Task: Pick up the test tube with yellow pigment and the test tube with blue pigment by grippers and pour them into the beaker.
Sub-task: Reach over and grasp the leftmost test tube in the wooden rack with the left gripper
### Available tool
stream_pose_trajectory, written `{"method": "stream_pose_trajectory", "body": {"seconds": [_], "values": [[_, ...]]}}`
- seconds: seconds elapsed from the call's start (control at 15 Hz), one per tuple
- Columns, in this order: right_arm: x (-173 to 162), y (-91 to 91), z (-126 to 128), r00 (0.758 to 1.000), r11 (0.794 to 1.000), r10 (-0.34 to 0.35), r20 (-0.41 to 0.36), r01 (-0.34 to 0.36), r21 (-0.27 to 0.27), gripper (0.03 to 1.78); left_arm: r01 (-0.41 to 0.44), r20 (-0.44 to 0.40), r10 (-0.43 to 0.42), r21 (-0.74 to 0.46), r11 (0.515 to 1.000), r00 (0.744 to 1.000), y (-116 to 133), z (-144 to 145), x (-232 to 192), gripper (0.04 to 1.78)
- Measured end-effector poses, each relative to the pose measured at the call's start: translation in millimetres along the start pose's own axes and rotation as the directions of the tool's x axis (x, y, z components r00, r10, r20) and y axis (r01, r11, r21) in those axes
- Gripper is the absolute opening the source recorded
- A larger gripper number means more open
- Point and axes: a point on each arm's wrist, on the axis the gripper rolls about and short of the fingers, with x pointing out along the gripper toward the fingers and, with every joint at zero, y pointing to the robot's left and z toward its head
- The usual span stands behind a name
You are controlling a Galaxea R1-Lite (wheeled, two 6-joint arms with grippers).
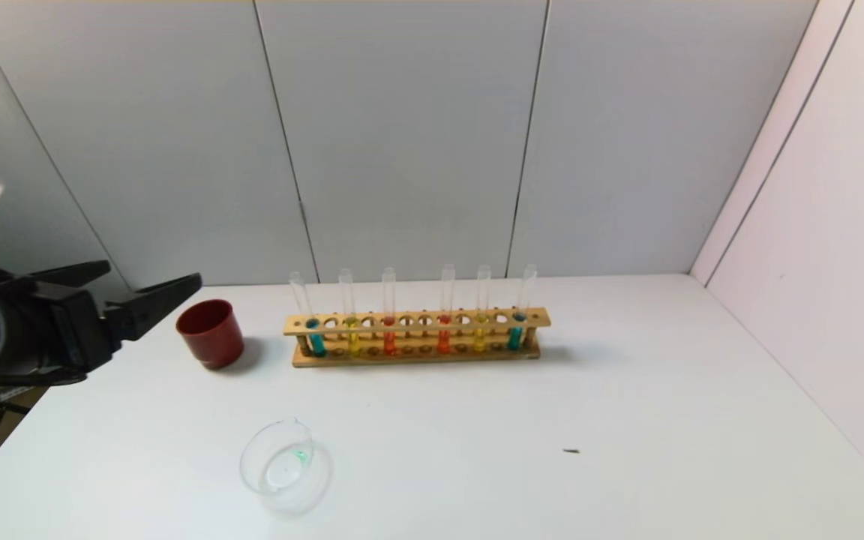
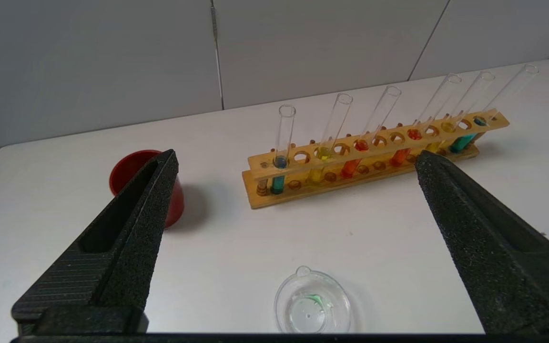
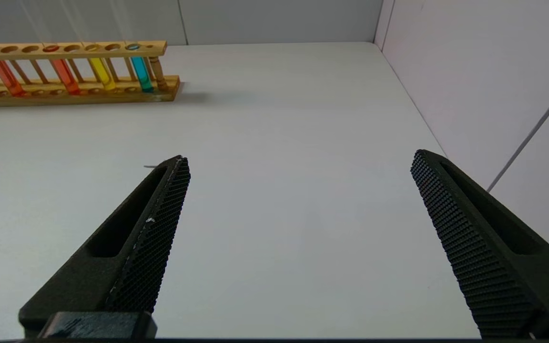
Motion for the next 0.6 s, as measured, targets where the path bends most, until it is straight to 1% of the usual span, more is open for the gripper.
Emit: {"method": "stream_pose_trajectory", "body": {"seconds": [0.27, 0.6], "values": [[0, 0.0, 0, 1.000, 1.000, 0.000, 0.000, 0.000, 0.000, 1.70, 0.020, -0.067, -0.020, -0.003, 1.000, 0.998, 1, -20, 56, 1.75], [0, 0.0, 0, 1.000, 1.000, 0.000, 0.000, 0.000, 0.000, 1.70, -0.006, -0.100, 0.006, 0.000, 1.000, 0.995, 6, -51, 112, 1.75]]}}
